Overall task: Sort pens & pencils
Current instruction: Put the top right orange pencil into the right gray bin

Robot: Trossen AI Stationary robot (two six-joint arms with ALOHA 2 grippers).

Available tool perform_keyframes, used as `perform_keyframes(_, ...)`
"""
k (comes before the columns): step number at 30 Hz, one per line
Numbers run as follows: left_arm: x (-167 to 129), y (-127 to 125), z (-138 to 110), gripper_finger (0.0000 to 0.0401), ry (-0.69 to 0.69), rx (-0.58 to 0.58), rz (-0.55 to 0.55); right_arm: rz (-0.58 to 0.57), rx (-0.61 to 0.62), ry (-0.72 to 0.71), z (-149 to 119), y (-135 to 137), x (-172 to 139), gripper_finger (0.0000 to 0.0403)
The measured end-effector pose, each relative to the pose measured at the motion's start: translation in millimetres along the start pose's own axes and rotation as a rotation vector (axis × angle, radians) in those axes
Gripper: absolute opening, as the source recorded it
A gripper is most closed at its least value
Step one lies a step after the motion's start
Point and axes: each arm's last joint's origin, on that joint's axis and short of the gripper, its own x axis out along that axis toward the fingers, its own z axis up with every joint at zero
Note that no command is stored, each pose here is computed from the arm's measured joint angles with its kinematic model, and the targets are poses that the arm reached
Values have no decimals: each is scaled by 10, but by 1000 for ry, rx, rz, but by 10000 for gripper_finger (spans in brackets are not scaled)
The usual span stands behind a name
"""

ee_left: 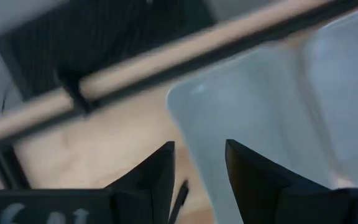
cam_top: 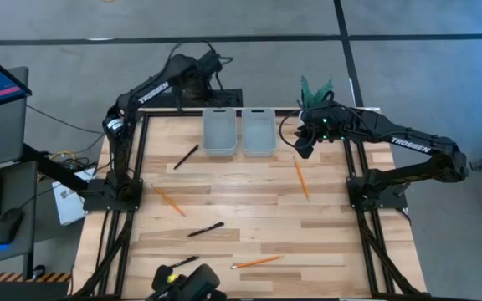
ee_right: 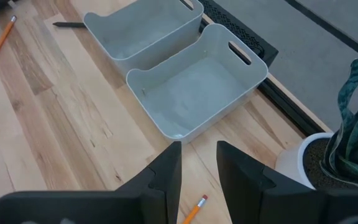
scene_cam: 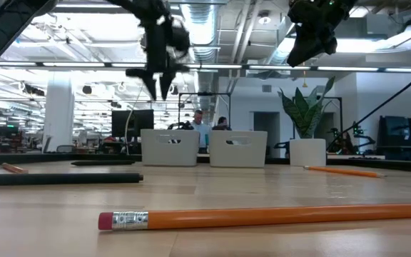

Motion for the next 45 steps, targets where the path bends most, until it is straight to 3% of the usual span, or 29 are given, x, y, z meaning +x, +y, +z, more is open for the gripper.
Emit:
perform_keyframes(6, -711, 6, -51, 132, -198, 152, -93, 0, 74, 0, -1, 0, 0, 123)
perform_keyframes(11, -1221, 79, -265, 132, -321, 241, -145, 4, 141, 1, -1, 2, 1, 123)
perform_keyframes(27, -2295, 406, -1167, 132, -590, 412, -287, 18, 262, -6, 5, 29, -3, 123)
perform_keyframes(36, -2513, 558, -1423, 132, -682, 420, -328, 76, 243, -88, 75, 140, -22, 123)
perform_keyframes(40, -2378, 551, -1536, 132, -772, 413, -372, 84, 248, -90, 75, 161, -26, 123)
perform_keyframes(45, -2026, 712, -1804, 132, -854, 362, -414, 86, 279, -88, 75, 161, -26, 123)
